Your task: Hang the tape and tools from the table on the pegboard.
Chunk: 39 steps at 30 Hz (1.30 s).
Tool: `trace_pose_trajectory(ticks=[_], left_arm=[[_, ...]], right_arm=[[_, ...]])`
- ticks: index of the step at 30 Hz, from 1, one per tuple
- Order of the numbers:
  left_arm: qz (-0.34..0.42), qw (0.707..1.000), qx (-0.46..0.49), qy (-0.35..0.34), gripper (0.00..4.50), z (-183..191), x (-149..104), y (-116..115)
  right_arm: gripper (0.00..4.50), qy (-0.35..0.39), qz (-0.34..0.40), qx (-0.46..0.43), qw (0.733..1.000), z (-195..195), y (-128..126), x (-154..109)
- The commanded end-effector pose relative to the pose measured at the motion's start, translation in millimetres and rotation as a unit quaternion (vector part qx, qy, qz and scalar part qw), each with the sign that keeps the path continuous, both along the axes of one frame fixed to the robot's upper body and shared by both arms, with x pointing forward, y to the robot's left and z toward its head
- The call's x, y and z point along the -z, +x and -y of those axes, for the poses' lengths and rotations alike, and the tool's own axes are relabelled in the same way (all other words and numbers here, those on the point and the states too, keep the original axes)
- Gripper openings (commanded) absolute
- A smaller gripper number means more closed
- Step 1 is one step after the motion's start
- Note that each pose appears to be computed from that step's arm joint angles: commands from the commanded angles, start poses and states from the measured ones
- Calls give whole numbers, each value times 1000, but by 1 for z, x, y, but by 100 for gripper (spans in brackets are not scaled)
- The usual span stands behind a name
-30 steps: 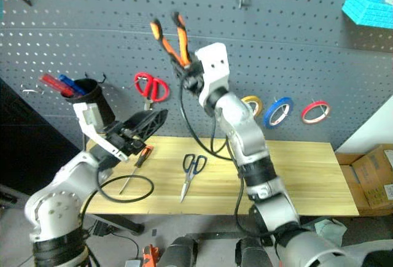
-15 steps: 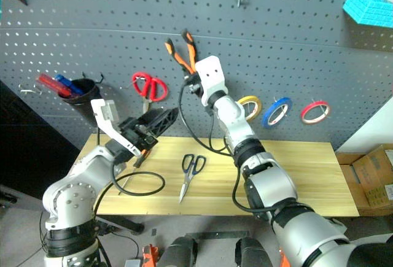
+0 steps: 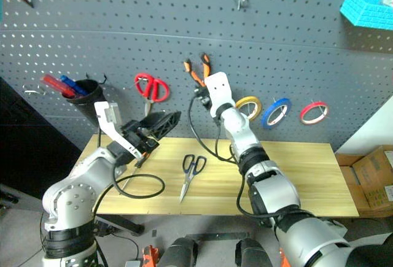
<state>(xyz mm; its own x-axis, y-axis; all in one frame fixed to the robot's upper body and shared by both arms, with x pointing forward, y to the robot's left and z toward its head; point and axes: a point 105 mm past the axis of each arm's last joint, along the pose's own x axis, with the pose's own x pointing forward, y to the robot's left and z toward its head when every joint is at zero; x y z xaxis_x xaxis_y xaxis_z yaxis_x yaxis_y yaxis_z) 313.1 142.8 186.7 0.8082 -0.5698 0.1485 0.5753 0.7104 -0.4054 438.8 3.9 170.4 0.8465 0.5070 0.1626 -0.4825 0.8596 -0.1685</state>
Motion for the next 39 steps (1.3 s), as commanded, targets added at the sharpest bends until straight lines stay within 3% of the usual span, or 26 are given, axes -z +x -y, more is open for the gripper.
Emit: trace_pose_trajectory(ticks=[1, 2, 3, 7, 11, 18, 22, 29, 39], left_arm=[[17, 1000, 11, 1, 450, 4, -8, -1], [18, 1000, 12, 2, 450, 4, -8, -1], [17, 1000, 11, 3, 450, 3, -8, -1], [8, 1000, 5, 21, 450, 1, -3, -1], [-13, 997, -30, 65, 450, -8, 8, -2], [-99, 977, -82, 168, 450, -16, 66, -4], [-168, 954, -110, 221, 450, -1, 120, 4], [-257, 895, -203, 303, 450, -19, 178, -4], [-335, 872, -168, 314, 450, -7, 214, -25]], right_arm=[[405, 3, -10, 16, 1000, 12, 3, 0], [442, 2, -9, 19, 1000, 14, 3, -1], [447, 3, -9, 23, 1000, 15, 3, -2], [447, 5, -10, 9, 1000, 19, -5, -6], [447, -1, -16, -27, 1000, 30, -32, -11], [447, 7, -81, -152, 985, 27, -98, -19], [447, -15, -152, -278, 948, 30, -144, 5], [447, -76, -158, -330, 927, 40, -161, 23], [447, -166, -120, -370, 906, 38, -166, 42]])
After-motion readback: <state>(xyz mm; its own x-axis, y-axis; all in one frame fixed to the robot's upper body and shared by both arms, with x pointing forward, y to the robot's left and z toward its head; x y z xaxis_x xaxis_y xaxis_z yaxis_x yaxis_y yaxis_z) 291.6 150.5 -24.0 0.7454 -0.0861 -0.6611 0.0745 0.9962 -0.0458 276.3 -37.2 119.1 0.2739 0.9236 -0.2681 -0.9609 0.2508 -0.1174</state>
